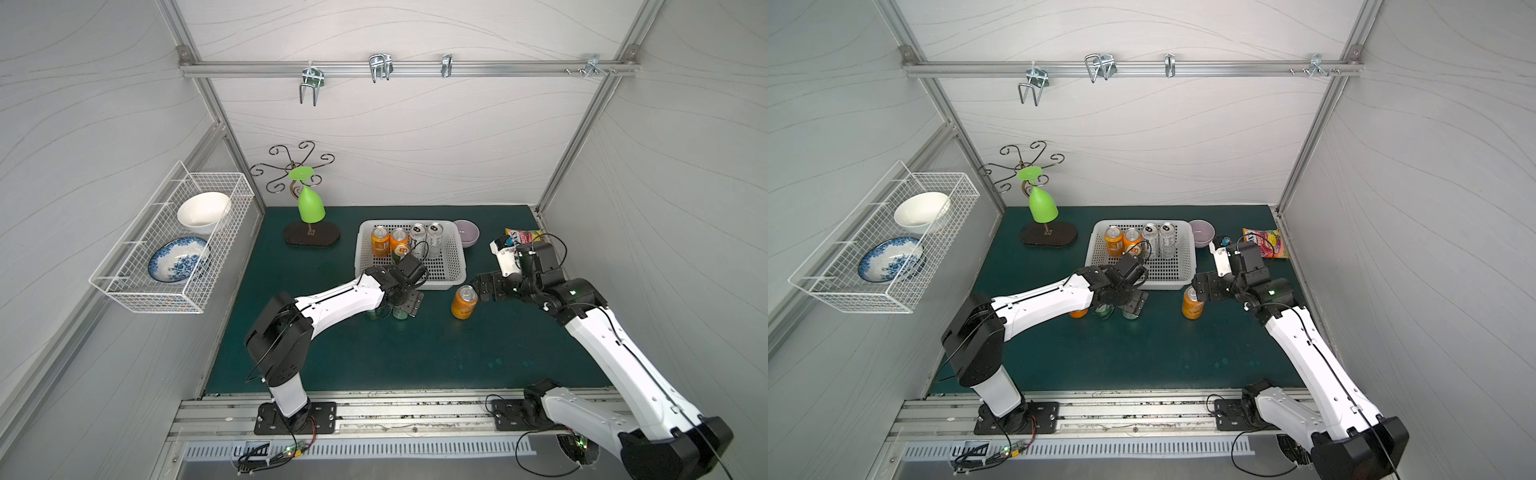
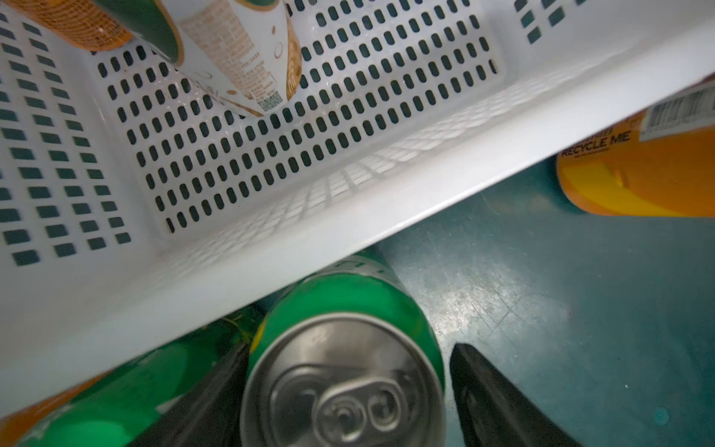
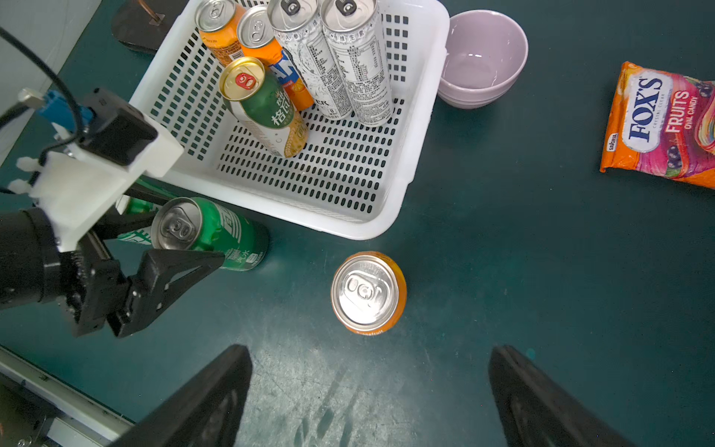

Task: Take out the drinks from the basket
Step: Place the drink at the center of the board.

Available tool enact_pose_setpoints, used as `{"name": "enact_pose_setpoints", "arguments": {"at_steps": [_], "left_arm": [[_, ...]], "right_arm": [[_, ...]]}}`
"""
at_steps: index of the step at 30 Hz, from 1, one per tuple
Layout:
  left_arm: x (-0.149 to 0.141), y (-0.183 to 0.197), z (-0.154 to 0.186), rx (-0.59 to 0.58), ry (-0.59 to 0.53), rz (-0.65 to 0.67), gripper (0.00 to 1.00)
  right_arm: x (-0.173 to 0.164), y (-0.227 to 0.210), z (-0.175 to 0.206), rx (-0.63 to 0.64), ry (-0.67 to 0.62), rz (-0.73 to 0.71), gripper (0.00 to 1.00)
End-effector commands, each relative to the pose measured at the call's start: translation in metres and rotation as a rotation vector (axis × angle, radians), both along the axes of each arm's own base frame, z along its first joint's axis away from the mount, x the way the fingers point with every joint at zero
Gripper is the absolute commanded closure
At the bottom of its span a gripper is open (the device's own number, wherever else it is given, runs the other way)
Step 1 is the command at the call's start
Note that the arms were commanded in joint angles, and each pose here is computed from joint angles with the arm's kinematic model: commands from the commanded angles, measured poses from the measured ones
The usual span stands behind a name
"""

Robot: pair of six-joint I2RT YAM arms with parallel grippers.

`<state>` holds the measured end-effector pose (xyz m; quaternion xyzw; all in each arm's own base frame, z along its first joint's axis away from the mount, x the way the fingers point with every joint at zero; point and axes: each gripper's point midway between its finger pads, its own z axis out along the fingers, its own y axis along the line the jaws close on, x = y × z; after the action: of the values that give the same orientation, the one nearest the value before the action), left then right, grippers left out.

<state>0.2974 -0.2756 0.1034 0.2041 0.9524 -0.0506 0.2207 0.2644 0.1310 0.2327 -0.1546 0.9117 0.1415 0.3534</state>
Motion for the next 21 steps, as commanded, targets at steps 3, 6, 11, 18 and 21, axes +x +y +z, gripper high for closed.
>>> {"name": "enact_pose_setpoints", "arguments": {"at_steps": [3,6,11,18,21], "left_arm": [[0.006,-0.004,0.044,-0.058,-0.064,-0.003,0.14],[0.003,-0.002,0.06,-0.077,-0.078,-0.011,0.13],[-0.003,0.008,0.088,-0.086,-0.113,-0.019,0.09],[-0.001,0.041,0.126,-0.11,-0.197,0.023,0.02],[0.002,0.066,0.134,-0.119,-0.214,0.072,0.02]], "right_arm": [[-0.001,0.0,0.004,0.01,-0.011,0.007,0.01],[-0.001,0.002,0.006,0.013,-0.01,0.014,0.01],[0.002,0.007,0.012,0.029,0.002,0.026,0.01],[0.021,0.019,0.021,0.008,0.047,0.056,0.01],[0.031,0.026,0.026,-0.017,0.039,0.065,0.01]]}}
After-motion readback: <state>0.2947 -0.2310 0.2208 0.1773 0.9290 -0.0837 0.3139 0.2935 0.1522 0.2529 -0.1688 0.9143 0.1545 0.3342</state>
